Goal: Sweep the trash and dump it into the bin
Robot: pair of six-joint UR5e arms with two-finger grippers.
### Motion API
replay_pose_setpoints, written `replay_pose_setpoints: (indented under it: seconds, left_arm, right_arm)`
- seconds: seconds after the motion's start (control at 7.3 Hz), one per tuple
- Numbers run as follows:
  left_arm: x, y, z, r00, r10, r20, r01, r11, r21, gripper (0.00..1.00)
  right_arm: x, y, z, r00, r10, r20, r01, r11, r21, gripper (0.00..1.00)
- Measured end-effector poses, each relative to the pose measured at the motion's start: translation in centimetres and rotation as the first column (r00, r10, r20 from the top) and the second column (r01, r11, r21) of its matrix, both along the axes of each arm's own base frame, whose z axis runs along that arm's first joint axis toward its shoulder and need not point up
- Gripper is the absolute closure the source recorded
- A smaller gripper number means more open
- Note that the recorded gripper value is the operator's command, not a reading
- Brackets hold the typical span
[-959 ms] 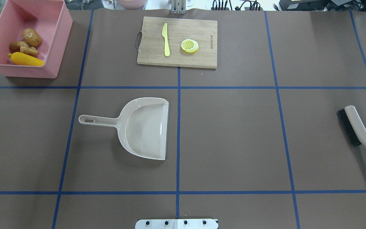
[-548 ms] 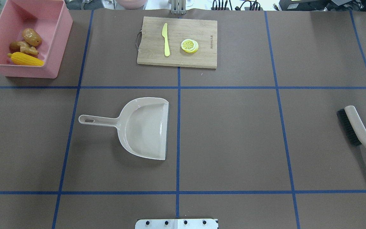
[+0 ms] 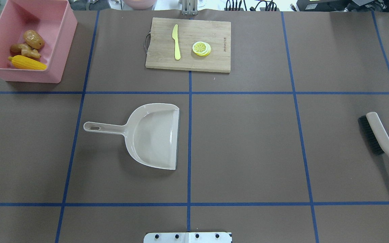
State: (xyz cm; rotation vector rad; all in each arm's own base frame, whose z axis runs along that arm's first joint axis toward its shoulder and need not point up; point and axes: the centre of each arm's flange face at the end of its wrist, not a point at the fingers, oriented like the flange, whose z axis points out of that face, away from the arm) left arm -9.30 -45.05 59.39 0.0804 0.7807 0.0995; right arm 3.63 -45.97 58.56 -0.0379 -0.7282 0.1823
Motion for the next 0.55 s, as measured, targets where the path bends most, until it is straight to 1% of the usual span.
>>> replay_pose_setpoints:
  seconds: [0.27,0.55]
  left_arm:
    - [0.01,0.0,-0.11,1.0,0.0,0.0,0.0,1.0,0.002,0.02]
    - [0.02,-0.02,-0.12,1.0,0.0,0.0,0.0,1.0,0.003,0.02]
  right_arm:
    - [0.05,-0.22,-0.5,1.0,-0.03,-0.008,0.03,0.995,0.096,0.0]
    - [0.04,-0.28,-0.67,0.997,-0.074,-0.015,0.075,0.984,0.16,0.0]
